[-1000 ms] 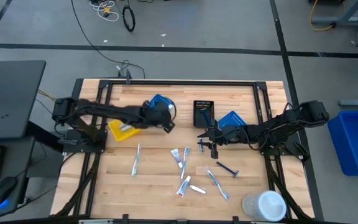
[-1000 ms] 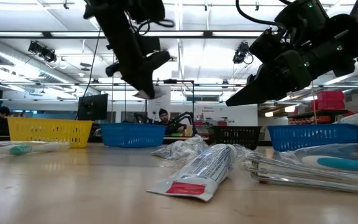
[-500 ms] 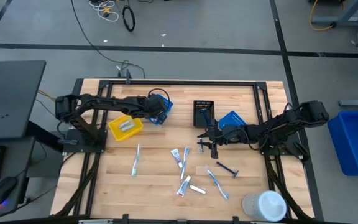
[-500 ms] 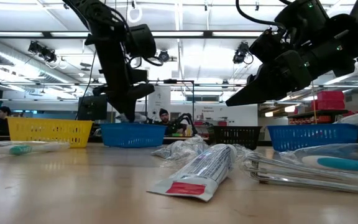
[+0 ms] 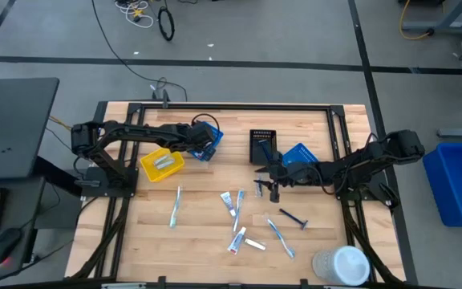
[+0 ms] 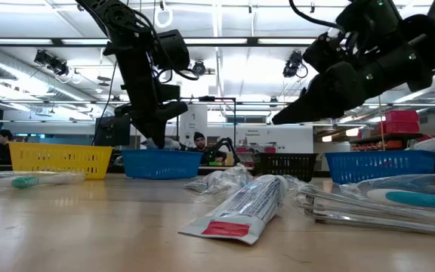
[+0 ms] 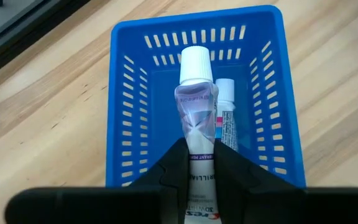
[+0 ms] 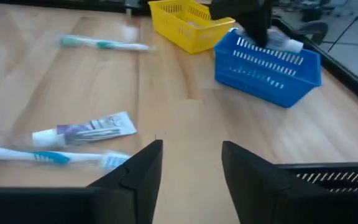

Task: Pick & Place Travel size toiletries
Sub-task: Put the violet toothpaste into the left blue bin, then put the blue razor into the black bin

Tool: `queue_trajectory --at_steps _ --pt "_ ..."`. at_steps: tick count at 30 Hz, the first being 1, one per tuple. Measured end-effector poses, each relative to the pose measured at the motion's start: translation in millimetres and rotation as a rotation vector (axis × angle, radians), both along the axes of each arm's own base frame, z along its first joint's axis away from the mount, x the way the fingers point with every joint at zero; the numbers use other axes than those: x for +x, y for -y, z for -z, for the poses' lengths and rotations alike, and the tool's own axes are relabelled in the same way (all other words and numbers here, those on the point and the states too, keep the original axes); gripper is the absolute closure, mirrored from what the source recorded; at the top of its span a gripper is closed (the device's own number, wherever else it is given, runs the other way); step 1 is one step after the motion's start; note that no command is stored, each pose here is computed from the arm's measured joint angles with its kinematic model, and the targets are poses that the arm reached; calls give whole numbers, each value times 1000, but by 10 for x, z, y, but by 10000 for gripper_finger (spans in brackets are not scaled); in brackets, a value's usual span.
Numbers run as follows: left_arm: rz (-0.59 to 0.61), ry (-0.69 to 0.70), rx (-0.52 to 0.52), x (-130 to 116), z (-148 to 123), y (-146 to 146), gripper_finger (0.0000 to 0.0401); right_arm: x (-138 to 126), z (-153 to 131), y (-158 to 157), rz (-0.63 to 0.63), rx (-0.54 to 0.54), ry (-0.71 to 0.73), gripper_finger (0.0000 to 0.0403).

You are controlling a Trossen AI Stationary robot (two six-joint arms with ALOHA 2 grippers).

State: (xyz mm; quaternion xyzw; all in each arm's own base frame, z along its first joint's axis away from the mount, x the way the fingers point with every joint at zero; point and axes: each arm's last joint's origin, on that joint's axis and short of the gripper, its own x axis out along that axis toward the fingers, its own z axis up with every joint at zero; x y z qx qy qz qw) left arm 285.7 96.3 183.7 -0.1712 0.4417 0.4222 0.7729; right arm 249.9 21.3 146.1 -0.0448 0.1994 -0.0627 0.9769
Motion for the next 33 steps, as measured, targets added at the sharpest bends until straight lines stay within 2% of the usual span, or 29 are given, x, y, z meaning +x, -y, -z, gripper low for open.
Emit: queue_trajectory --at_steps 5,10,16,19,24,28,33 --pt "25 -15 -2 -10 1 -30 290 -9 0 0 88 -49 0 191" --pt "30 -16 2 -7 0 -31 243 -12 -2 17 152 -17 14 160" --pt "55 32 -18 39 -63 -7 229 -12 -1 17 153 -12 14 136" --pt "114 89 -9 93 -251 41 233 -12 -1 16 151 -11 14 132" --pt "248 204 82 148 -620 210 245 -7 -40 -25 94 -45 11 141" --pt "393 246 156 178 -766 402 253 92 -375 -162 -41 -19 62 155" --pt "612 165 250 205 -792 610 261 157 -735 -458 -159 47 -212 158"
